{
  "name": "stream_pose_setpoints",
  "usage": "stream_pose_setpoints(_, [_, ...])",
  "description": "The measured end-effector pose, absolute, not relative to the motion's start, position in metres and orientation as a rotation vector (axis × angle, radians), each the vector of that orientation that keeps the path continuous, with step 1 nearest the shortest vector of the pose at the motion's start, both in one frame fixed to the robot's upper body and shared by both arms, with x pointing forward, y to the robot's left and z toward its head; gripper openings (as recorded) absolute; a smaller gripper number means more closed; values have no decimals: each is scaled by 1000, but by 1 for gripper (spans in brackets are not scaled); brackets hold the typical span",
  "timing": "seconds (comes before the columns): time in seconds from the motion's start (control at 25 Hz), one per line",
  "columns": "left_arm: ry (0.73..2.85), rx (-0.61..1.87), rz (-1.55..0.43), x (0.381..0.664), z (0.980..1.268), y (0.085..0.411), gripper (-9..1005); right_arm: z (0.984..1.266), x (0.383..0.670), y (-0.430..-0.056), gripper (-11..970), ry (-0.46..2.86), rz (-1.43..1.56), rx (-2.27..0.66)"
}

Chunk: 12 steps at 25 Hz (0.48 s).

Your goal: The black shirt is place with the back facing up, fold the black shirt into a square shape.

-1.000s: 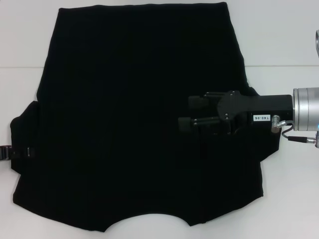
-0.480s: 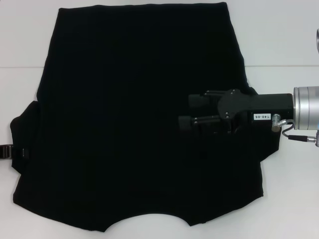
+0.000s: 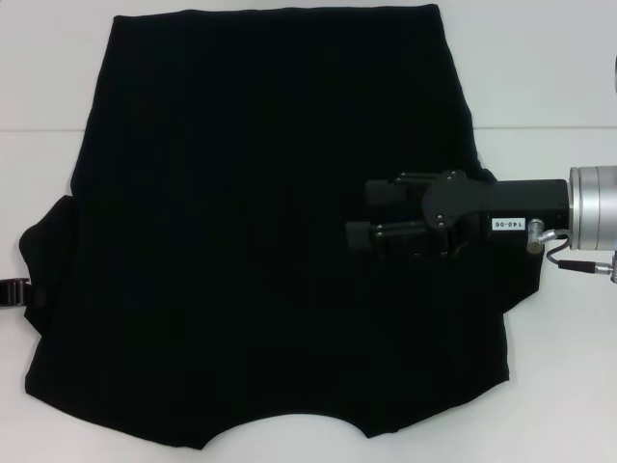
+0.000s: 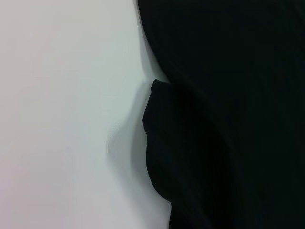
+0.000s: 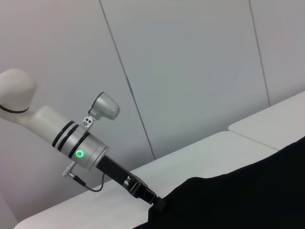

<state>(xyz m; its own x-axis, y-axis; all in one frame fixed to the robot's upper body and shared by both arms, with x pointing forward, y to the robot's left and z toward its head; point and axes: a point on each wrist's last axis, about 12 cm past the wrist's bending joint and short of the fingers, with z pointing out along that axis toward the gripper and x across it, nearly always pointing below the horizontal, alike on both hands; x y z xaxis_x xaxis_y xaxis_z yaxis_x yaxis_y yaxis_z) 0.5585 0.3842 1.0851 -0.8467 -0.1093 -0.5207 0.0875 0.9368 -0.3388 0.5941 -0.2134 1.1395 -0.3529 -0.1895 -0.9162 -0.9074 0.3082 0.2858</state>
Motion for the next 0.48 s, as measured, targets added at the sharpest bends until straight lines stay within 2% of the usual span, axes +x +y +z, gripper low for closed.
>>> stream_pose_setpoints(0.24, [2524, -49, -467, 557, 1085, 388, -1, 1139, 595, -214, 875, 1758, 1095, -979])
stream_pose_setpoints(0.48, [2508, -92, -433, 555, 1084, 395, 0, 1139, 595, -215, 872, 1745, 1100, -954])
